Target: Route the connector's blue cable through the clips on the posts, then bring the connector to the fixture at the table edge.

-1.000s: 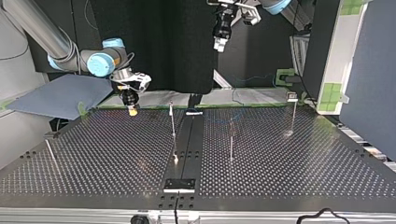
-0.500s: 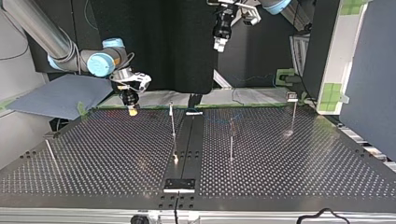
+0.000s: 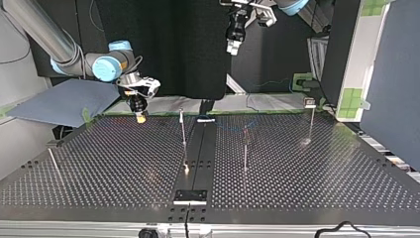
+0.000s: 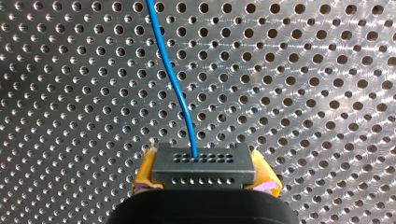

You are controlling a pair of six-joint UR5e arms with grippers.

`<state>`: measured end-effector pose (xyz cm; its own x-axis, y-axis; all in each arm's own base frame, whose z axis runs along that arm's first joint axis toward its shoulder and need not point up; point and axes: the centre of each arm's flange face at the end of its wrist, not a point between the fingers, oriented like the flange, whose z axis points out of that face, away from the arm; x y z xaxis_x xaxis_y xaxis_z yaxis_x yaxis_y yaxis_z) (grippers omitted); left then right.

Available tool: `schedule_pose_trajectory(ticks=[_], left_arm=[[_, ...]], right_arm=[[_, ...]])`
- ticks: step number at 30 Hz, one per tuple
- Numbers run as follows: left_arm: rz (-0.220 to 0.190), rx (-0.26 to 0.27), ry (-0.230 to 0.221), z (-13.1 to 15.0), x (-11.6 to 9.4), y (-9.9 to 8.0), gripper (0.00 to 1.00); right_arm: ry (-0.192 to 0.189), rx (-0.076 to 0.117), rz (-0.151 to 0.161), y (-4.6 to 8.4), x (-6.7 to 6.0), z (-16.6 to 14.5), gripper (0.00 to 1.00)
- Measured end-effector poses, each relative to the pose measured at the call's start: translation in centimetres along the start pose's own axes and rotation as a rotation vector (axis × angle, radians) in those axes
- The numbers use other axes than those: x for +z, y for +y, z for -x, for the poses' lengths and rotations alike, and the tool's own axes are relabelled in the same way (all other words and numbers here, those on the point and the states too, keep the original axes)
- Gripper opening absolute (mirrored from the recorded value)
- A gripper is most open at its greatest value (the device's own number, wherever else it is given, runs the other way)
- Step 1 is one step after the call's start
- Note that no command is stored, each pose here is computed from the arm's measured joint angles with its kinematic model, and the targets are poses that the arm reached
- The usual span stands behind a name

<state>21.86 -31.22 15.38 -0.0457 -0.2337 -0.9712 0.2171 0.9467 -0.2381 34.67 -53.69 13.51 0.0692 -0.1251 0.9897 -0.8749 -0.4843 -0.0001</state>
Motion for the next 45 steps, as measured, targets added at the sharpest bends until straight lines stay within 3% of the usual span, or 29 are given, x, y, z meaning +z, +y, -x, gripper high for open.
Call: schedule_pose_trajectory(ticks=[37, 41, 45], left_arm=[[0.006, 0.013, 0.001, 0.0, 0.2, 0.0, 1.0], [0.061, 0.055, 0.014, -0.3, 1.6, 0.7, 1.0], [0.093, 0.102, 0.039, -0.9, 3.0, 1.0, 1.0]], right_arm=[[-0.002, -0.002, -0.003, -0.2, 0.0, 0.1, 0.0], [-0.037, -0.017, -0.038, -1.3, -0.2, 1.4, 0.0], [-0.102, -0.04, -0.085, -2.3, -0.4, 3.8, 0.0]])
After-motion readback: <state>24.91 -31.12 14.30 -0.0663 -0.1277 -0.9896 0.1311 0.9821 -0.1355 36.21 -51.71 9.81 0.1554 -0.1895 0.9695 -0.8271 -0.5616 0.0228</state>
